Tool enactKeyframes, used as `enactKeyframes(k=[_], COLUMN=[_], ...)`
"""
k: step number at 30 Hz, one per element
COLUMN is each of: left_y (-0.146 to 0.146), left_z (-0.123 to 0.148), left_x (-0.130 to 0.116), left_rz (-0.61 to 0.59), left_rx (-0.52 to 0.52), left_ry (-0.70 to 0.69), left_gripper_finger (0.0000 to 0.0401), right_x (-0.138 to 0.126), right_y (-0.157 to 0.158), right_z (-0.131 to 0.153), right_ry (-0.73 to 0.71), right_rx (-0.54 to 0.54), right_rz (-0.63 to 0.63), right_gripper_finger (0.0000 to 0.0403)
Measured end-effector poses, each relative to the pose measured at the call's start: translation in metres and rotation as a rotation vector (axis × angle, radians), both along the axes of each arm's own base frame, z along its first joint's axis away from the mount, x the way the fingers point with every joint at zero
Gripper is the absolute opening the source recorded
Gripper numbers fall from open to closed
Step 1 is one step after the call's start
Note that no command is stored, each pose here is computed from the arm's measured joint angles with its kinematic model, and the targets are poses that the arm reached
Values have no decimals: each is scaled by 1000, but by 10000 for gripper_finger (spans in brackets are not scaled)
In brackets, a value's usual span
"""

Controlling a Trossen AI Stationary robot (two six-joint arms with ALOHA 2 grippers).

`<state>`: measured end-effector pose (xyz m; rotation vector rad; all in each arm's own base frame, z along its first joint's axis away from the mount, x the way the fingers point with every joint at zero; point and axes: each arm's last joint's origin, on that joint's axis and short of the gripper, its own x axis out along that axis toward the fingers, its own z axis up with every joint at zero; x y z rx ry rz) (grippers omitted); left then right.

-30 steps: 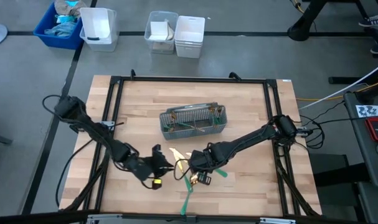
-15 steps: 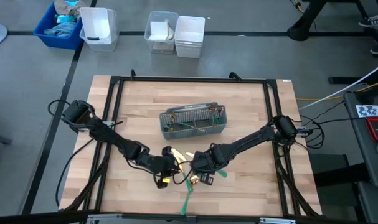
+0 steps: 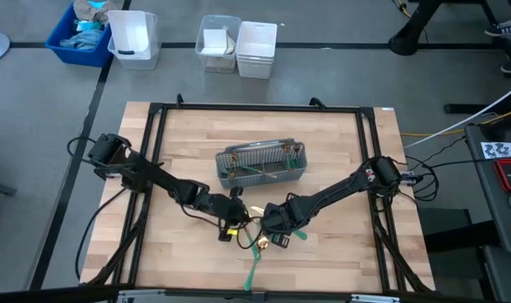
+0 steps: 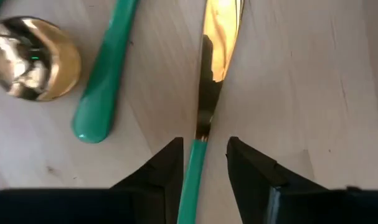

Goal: Sort silverware
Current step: Put the green knife in the gray silverware basket

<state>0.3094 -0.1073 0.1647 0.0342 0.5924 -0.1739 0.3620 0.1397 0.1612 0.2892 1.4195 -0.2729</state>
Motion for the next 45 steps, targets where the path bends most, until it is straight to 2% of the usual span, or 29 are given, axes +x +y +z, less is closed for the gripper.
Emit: enactKeyframes(k=[8,13,24,32,41,45], left_y=[16,20,21,20,20,20], left_z=[-27,-36,-33,-32,-32,-32], left_x=[15,18,22,22,22,22], left_rz=[45,20,-48,-67,-67,-67], left_rx=[28,91,190,168,166,166], left_ry=[19,30,-36,-38,-38,-38], left_gripper_finger=[5,21,56,62,127,141], right_x=[-7,-10,-8,-5,-4,-3], right_y=[-2,-3,-1,0,1,-2], right_z=[-18,-24,-25,-26,-26,-25], right_ry=[2,-5,-21,-39,-44,-42], right_rx=[19,32,64,108,118,138], right_rz=[1,5,15,19,21,16], right_gripper_finger=[124,119,14,41,25,29])
